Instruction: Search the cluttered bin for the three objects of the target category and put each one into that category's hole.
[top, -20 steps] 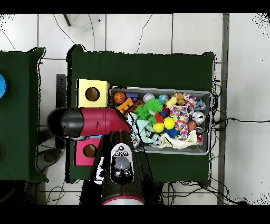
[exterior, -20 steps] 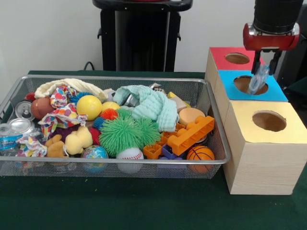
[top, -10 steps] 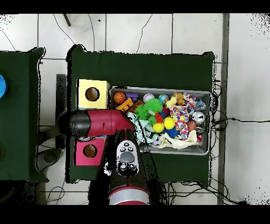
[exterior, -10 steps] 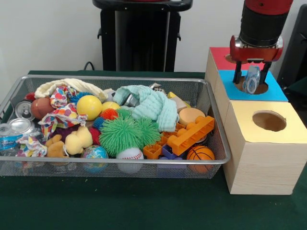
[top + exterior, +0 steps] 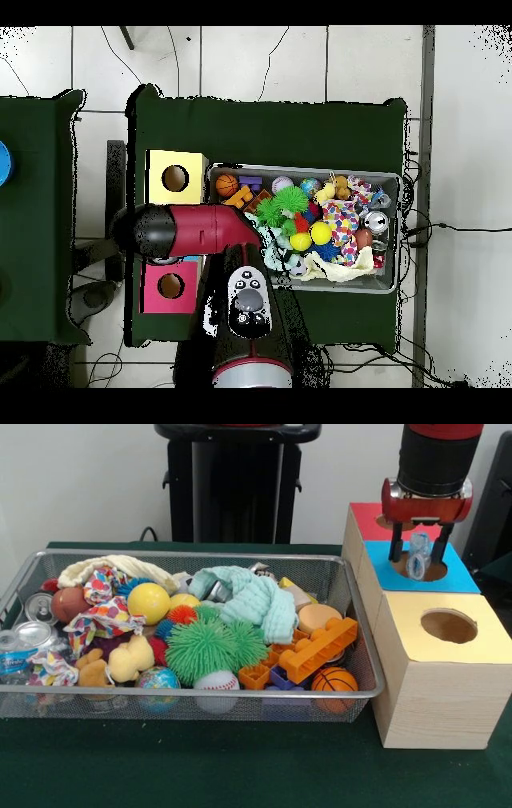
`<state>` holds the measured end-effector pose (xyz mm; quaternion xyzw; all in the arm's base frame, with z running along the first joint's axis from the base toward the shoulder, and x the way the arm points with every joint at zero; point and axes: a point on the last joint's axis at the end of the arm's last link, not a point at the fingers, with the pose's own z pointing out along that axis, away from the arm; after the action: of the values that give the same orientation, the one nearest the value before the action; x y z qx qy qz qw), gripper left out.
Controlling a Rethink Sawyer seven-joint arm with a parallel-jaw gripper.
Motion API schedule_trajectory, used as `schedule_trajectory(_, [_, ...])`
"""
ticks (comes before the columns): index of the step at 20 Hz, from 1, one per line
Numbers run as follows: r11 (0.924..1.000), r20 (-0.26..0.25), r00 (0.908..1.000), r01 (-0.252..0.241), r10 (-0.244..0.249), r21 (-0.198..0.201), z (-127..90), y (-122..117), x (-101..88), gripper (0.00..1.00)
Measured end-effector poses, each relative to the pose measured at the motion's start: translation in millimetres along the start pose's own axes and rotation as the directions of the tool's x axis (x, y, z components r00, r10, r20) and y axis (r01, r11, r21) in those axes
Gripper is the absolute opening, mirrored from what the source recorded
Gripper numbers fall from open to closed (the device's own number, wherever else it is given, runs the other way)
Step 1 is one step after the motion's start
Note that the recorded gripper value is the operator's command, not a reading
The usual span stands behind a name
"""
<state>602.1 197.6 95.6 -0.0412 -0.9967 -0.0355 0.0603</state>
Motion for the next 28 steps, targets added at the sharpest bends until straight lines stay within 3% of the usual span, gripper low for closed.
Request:
schedule_trajectory(6, [1.0000, 0.008, 1.0000, 0.004, -0.004, 0.002, -11, 1, -1.0, 1.00])
schedule_trajectory(18, [0.9999, -0.026, 0.9996, 0.012, -0.012, 0.007, -43, 4, 4.8, 1.00])
schedule_trajectory(19, [0.9999, -0.021, 0.9997, 0.013, -0.013, 0.008, -48, 5, 4.5, 0.00])
schedule_trajectory(28, [0.9999, -0.017, 0.9998, 0.009, -0.009, 0.008, -50, 1, 2.6, 0.00])
